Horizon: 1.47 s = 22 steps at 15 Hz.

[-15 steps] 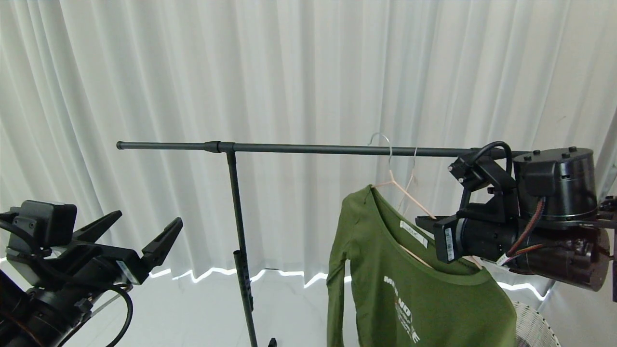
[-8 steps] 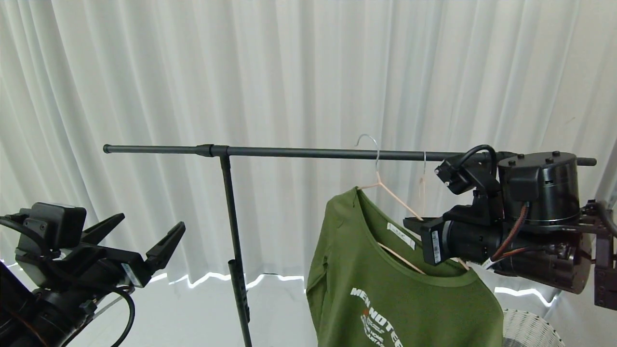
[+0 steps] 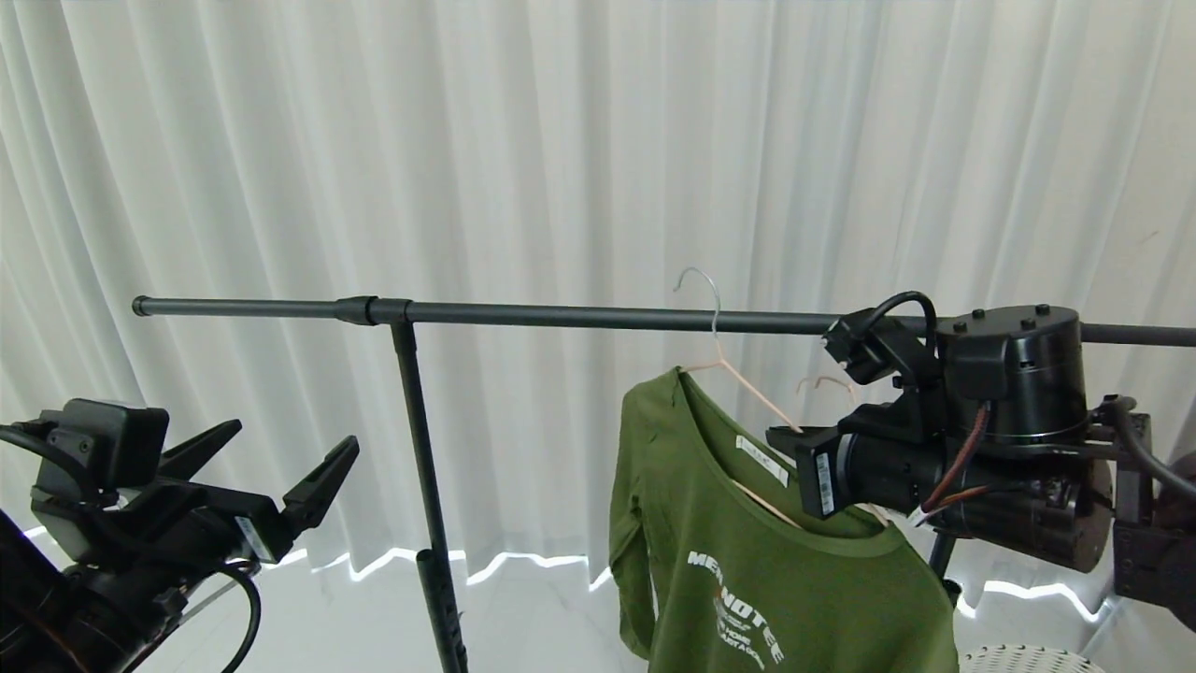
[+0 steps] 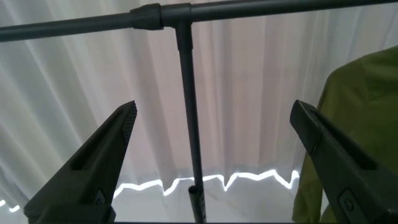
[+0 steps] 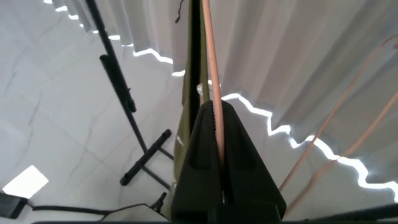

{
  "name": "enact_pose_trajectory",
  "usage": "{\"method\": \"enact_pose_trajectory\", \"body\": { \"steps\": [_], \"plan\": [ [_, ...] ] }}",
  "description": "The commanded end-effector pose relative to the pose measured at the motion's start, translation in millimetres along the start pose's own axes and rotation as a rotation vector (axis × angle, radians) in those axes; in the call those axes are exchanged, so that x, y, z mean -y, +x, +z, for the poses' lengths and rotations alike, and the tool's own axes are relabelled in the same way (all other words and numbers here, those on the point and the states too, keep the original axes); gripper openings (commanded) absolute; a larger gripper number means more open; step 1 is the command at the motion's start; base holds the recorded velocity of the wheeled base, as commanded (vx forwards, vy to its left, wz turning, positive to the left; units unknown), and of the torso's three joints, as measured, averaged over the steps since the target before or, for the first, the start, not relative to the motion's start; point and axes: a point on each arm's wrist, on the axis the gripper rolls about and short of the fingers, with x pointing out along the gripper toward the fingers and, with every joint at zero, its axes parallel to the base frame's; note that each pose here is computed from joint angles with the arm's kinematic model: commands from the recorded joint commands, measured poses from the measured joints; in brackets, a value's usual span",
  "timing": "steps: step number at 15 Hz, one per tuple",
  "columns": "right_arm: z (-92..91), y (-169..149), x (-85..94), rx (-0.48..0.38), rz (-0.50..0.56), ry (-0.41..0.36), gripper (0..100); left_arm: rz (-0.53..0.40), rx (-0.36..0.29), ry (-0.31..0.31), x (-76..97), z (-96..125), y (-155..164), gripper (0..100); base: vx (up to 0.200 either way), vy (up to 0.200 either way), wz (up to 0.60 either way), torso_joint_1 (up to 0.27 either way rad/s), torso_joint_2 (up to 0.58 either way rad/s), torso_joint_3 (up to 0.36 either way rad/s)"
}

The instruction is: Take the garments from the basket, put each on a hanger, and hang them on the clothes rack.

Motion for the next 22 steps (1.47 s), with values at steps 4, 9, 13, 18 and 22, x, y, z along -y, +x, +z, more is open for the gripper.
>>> {"method": "enact_pose_trajectory", "body": {
  "steps": [4, 9, 13, 18, 22],
  "plan": [
    [3.1, 9, -0.3, 0.0, -0.003, 0.001, 0, -0.002, -0.007, -0.001, 0.2, -1, -1, 100, 0.0, 0.0, 0.0, 0.0, 0.0, 0.0],
    [8.9, 45, 4.9, -0.013, -0.032, 0.012, 0, -0.001, -0.003, 0.0, 0.1, -1, -1, 100, 0.0, 0.0, 0.0, 0.0, 0.0, 0.0],
    [1.9, 61, 7.1, -0.042, -0.044, 0.013, 0, -0.001, -0.006, 0.0, 0.2, -1, -1, 100, 0.0, 0.0, 0.0, 0.0, 0.0, 0.0],
    [0.8, 69, 8.4, -0.028, -0.046, 0.015, 0, -0.002, -0.007, -0.001, 0.2, -1, -1, 100, 0.0, 0.0, 0.0, 0.0, 0.0, 0.0],
    [-1.6, 71, 8.7, -0.037, -0.049, 0.015, 0, -0.002, -0.009, 0.001, 0.2, -2, -1, 100, 0.0, 0.0, 0.0, 0.0, 0.0, 0.0]
  ]
}}
